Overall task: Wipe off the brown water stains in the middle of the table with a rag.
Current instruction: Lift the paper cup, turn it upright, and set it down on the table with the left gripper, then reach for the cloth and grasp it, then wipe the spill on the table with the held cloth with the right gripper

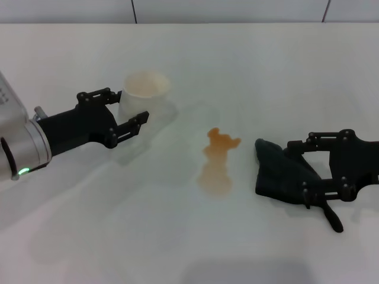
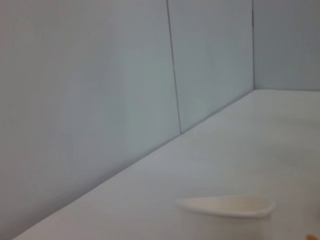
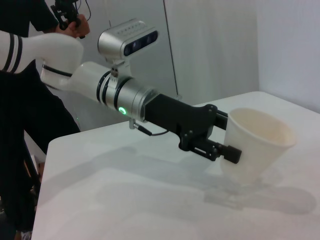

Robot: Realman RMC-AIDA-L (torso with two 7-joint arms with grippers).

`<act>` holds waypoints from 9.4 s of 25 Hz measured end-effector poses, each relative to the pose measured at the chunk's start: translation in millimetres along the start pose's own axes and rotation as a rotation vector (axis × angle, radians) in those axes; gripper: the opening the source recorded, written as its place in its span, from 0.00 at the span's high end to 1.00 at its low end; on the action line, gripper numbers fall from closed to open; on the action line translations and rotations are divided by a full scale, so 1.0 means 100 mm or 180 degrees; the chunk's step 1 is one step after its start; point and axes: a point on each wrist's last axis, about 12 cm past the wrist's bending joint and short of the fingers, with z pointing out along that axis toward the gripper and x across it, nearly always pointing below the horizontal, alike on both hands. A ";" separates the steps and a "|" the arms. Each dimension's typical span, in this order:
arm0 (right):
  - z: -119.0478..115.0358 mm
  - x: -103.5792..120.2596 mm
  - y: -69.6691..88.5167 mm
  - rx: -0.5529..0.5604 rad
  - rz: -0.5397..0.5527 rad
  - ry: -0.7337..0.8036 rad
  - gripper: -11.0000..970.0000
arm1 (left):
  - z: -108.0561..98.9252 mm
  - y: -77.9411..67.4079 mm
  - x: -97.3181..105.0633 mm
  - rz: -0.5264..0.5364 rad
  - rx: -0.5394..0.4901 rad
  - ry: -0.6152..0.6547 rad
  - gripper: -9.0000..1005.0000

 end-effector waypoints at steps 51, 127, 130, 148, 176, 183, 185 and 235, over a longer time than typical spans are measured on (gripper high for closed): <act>0.08 -0.04 -0.07 0.0001 -0.0162 0.0229 0.26 | -0.33 -0.27 0.43 -0.0190 -0.0208 0.0091 0.11; 0.36 -0.29 -0.28 0.0482 0.0156 0.1491 0.27 | -0.81 0.21 -0.98 0.0016 0.1350 0.0725 0.11; 0.43 -0.30 -0.27 0.0454 0.0126 0.1514 0.27 | -0.80 0.21 -0.98 0.0025 0.1352 0.0726 0.11; 0.62 -0.33 -0.30 0.0528 -0.0046 0.1534 0.27 | -0.80 0.22 -0.97 0.0059 0.1339 0.0756 0.11; 0.75 -0.29 -0.28 0.0579 -0.0076 0.1582 0.73 | -0.79 0.22 -0.98 0.0102 0.1339 0.0738 0.11; 0.77 -0.34 -0.26 0.0557 -0.0031 0.1569 0.83 | -0.78 0.23 -0.99 0.0121 0.1331 0.0728 0.11; 0.81 -0.37 -0.24 0.0498 -0.0034 0.1557 0.88 | -0.78 0.23 -1.00 0.0132 0.1326 0.0724 0.11; 1.49 -0.73 -0.56 0.0631 0.0087 0.1463 0.90 | -0.61 0.14 -0.96 0.0174 0.1326 0.0609 0.11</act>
